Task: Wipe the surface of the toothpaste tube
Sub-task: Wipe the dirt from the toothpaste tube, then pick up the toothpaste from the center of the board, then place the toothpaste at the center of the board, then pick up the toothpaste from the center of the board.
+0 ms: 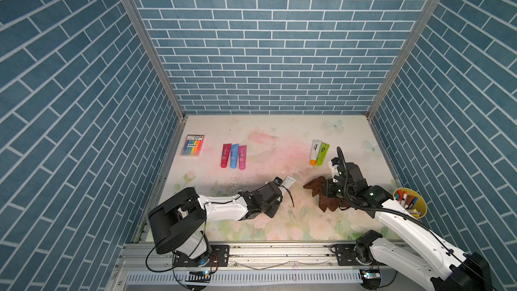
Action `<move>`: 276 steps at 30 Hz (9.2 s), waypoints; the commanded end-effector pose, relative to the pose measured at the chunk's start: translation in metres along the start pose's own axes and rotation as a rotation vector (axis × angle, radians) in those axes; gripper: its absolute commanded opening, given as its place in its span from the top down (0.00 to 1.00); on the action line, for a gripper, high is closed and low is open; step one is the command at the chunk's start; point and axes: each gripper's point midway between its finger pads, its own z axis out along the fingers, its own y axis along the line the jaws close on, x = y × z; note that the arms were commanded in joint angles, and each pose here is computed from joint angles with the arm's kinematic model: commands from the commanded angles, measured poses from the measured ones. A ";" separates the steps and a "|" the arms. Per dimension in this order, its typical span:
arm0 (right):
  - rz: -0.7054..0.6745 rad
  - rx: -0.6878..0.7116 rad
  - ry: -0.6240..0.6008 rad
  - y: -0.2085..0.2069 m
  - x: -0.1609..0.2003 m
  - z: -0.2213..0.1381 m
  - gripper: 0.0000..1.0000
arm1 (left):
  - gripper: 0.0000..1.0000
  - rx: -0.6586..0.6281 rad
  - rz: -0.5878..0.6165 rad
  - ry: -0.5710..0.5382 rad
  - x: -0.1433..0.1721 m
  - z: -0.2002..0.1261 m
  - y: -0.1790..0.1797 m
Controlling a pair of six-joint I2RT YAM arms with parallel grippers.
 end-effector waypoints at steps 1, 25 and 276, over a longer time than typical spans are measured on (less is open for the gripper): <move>-0.046 -0.097 -0.028 0.028 -0.022 0.001 1.00 | 0.86 0.067 0.066 -0.044 -0.005 -0.004 -0.016; -0.091 -0.130 0.293 0.054 0.079 0.126 1.00 | 0.96 0.131 0.125 -0.073 -0.001 -0.006 -0.033; -0.098 0.173 -0.093 -0.025 0.037 -0.011 1.00 | 0.85 -0.054 -0.037 -0.082 -0.094 -0.006 0.016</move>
